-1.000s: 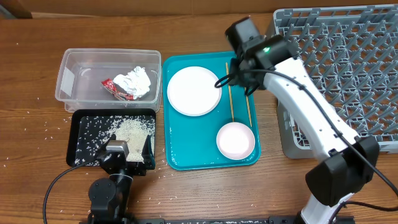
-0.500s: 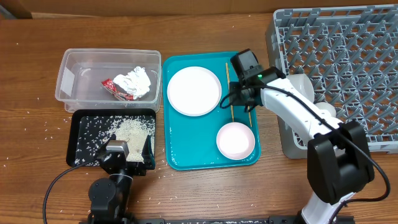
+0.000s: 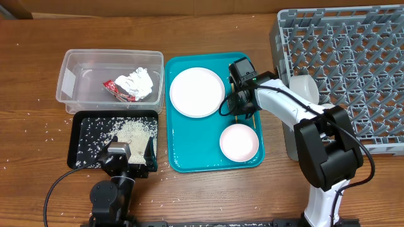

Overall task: Sort waste into correct bins and load items into the dishwasher
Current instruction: 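Grasp a wooden chopstick and place it in the dish rack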

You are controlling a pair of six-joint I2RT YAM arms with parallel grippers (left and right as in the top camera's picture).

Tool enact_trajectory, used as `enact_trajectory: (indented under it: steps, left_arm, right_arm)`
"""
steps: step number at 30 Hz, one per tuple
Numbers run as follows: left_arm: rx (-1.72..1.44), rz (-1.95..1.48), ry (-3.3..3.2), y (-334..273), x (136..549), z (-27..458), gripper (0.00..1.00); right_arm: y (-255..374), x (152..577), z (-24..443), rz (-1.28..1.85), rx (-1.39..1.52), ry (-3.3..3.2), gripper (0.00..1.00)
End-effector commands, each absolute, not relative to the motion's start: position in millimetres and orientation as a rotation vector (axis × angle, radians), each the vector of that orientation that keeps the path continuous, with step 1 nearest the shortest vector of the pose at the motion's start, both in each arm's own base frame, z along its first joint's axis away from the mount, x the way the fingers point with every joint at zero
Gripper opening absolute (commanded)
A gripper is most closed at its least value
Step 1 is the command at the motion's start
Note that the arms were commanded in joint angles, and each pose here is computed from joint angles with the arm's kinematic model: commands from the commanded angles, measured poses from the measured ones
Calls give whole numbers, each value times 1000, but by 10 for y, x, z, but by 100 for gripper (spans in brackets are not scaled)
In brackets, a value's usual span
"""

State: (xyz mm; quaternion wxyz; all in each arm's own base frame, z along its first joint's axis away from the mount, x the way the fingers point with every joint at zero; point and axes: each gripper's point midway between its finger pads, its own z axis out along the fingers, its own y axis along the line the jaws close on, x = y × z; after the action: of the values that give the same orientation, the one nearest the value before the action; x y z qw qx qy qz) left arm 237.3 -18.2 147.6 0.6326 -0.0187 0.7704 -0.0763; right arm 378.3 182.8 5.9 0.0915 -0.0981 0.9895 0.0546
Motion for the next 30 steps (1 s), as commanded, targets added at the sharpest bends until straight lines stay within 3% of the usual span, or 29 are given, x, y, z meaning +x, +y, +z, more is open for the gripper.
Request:
enact_trajectory:
  steps: [1, 4, 12, 17, 20, 30]
  left_arm:
    - [-58, -184, 1752, -170, 2373, 1484, 100]
    - [-58, -184, 1752, -170, 2373, 1484, 100]
    - [-58, -183, 1752, -170, 2373, 1484, 100]
    - [-58, -183, 1752, -170, 2373, 1484, 100]
    - [-58, -183, 1752, -170, 2373, 1484, 100]
    - [-58, -183, 1752, -170, 2373, 1484, 100]
  right_arm:
    - [1844, 3737, -38, 170, -298, 2986, 5]
    - [1803, 3882, 204, 159, -231, 2967, 4]
    - [1505, 4258, 1491, 211, -64, 2790, 4]
    - [731, 4294, 2051, 31, 128, 2677, 4]
    - [166, 4236, 2079, -187, 170, 2685, 4]
    - [-788, 4044, 1690, -448, 140, 2798, 4]
